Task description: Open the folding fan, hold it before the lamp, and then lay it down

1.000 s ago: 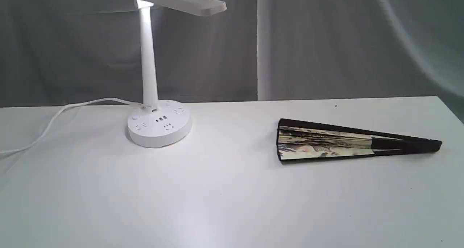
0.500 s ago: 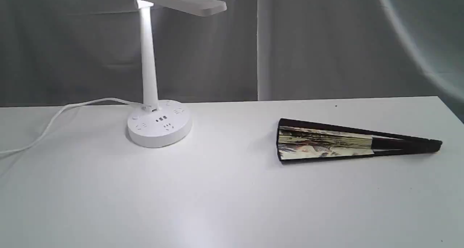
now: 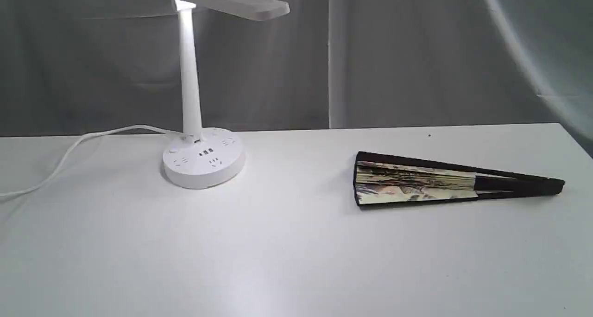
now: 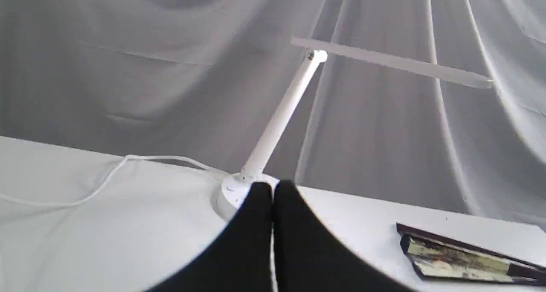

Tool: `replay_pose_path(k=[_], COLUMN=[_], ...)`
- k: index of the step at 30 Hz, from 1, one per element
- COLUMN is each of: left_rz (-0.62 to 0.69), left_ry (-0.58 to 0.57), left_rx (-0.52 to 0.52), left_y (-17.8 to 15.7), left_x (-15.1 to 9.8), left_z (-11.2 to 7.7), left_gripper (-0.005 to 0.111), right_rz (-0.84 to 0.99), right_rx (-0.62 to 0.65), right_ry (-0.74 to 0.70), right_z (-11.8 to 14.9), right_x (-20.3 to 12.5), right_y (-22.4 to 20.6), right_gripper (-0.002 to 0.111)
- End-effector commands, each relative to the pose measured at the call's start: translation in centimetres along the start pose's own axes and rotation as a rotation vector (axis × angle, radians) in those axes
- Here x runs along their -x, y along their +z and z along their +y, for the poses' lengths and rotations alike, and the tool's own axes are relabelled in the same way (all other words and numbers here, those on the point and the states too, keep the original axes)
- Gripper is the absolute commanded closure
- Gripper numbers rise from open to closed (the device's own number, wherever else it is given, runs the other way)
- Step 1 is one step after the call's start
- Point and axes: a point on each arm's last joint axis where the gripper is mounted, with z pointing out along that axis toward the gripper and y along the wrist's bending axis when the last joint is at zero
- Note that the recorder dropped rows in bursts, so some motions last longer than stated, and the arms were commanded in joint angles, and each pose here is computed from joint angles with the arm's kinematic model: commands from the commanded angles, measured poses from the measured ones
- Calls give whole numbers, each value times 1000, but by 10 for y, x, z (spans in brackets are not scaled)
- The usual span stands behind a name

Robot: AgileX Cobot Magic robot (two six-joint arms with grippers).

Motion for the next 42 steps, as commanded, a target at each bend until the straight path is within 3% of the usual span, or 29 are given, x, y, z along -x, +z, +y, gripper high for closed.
replay_pose_path(k=[1,9,18,27,35,42], left_rz=[69,191,482,628,732,784], left_ry=[-6,-25,-46,-87,-104,-61], left_rx=[15,49,120,178,224,213], left_y=[8,44,110,162,196,203], left_x=[11,29,8,-16,-42,-49], left_z=[-2,-2,13,29,42,45], left_gripper=[107,107,107,107,107,107], right_rz=[79,245,411,515,542,606], right_rx=[1,33,25,29,35,40], right_ry=[1,84,93,73,145,219], right_z=[-1,0,-2,-4,-3,-1], right_x=[12,33,34,43,34,17], right_y=[11,61,123,176,212,233], right_gripper=[108,108,108,108,81,78])
